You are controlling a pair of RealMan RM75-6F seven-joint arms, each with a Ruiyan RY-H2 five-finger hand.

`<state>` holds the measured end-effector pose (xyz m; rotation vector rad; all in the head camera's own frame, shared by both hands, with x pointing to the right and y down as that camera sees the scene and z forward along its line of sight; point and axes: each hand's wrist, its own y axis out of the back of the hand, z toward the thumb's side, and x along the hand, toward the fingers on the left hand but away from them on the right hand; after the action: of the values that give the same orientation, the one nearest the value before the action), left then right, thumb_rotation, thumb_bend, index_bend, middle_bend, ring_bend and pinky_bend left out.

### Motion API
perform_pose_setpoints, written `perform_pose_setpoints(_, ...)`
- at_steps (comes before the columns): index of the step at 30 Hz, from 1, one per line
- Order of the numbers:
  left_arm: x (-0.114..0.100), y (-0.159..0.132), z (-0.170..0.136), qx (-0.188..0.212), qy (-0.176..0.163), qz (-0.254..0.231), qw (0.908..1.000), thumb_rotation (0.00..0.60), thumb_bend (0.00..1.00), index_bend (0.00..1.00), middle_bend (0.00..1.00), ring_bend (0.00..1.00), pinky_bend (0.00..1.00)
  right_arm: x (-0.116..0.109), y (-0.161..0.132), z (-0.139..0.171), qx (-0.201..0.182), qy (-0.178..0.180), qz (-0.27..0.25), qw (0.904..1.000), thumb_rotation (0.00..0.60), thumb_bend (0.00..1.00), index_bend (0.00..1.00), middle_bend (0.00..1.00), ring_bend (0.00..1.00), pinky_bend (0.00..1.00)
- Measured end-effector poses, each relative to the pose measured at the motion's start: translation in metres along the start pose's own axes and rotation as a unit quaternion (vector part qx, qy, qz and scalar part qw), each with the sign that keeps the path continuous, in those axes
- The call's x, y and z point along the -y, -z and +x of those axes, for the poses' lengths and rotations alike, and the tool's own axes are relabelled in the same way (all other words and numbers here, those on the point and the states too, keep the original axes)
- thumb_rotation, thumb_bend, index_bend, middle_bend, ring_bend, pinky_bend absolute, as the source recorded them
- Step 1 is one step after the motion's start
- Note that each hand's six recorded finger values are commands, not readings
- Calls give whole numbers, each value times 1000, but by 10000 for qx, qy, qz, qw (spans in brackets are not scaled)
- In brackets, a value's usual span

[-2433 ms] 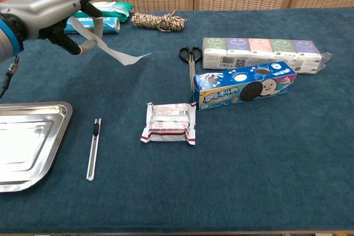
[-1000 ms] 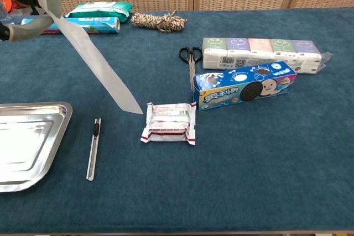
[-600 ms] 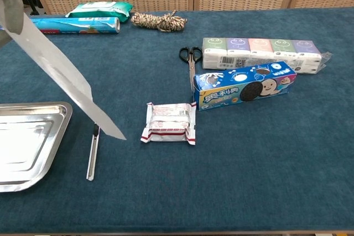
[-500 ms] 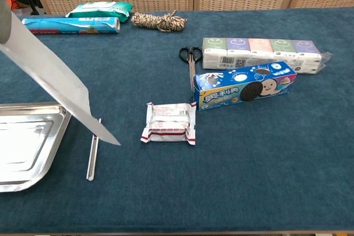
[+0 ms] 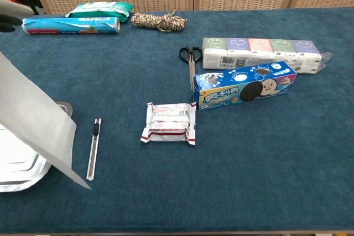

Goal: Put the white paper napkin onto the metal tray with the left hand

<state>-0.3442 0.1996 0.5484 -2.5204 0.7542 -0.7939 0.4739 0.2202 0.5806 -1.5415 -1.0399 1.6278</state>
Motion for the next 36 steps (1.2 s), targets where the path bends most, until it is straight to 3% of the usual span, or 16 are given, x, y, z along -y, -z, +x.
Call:
perform_pose_setpoints(9, -4, 28, -23, -321, 555, 232, 9977, 600, 602, 769, 11, 0, 0, 1, 0, -1, 18, -10, 23, 10000, 600, 0, 112, 0, 0, 0)
perform_pose_setpoints(36, -26, 50, -68, -1002, 1063, 823, 9858, 600, 619, 769, 11, 0, 0, 4, -2, -2, 17, -29, 59, 10000, 600, 0, 112, 0, 0, 0)
